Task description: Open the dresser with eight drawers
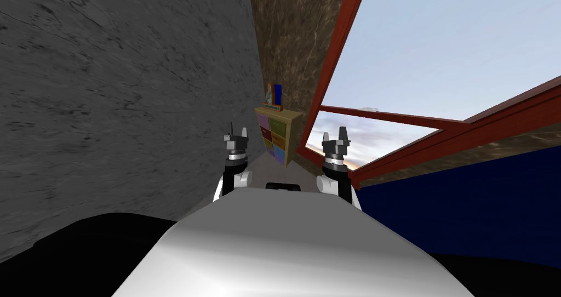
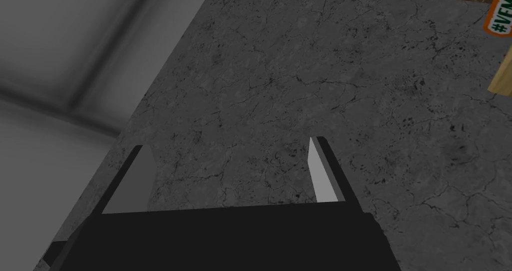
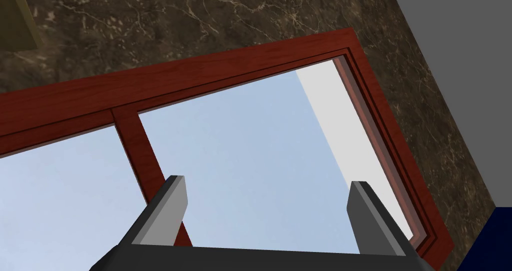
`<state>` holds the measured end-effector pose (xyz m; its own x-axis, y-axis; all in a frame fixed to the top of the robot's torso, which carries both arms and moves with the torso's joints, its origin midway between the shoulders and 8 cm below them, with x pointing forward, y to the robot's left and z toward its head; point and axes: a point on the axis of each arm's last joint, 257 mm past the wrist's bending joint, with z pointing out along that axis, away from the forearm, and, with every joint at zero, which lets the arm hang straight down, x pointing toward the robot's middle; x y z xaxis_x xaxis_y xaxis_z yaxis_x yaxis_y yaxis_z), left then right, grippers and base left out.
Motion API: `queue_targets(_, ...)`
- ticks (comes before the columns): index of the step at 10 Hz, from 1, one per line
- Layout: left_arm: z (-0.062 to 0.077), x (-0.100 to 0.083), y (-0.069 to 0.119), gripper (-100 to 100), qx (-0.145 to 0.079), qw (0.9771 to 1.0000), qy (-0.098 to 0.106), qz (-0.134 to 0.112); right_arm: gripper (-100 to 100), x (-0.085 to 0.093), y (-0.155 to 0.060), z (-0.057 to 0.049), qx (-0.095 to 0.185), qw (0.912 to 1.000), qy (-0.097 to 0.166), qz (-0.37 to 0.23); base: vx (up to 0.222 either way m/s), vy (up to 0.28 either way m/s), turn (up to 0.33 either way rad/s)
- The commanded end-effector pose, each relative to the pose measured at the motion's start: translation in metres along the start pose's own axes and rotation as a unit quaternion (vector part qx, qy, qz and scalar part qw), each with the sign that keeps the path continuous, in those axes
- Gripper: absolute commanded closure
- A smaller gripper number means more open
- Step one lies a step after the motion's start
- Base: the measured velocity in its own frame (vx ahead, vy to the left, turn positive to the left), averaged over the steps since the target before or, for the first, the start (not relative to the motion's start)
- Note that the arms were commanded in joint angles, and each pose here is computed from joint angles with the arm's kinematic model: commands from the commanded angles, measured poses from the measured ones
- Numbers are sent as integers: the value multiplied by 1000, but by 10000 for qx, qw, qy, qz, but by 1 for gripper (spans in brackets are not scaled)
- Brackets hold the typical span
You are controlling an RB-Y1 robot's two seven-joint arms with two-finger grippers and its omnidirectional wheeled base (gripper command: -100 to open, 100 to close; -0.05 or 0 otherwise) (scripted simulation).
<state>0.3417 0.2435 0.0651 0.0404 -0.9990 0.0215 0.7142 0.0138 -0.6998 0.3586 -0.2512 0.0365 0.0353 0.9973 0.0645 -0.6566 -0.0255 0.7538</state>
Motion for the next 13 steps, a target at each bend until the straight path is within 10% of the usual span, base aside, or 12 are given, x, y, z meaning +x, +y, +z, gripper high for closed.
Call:
queue_targets(1, 0, 0, 0, 0, 0, 10000, 0, 0, 0, 0, 0, 0, 0, 10000, 0, 0, 0, 0, 0)
queue_targets(3, 0, 0, 0, 0, 0, 10000, 0, 0, 0, 0, 0, 0, 0, 10000, 0, 0, 0, 0, 0)
queue_targets(4, -2, 8, 8, -100, -85, 9996, 245, 90, 0, 0, 0, 0, -1, 10000, 0, 0, 20, 6, -22)
queue_targets(13, -26, 35, 73, -100, -710, 9901, 1105, 489, 0, 0, 0, 0, 4, 10000, 0, -1, 49, 21, -37)
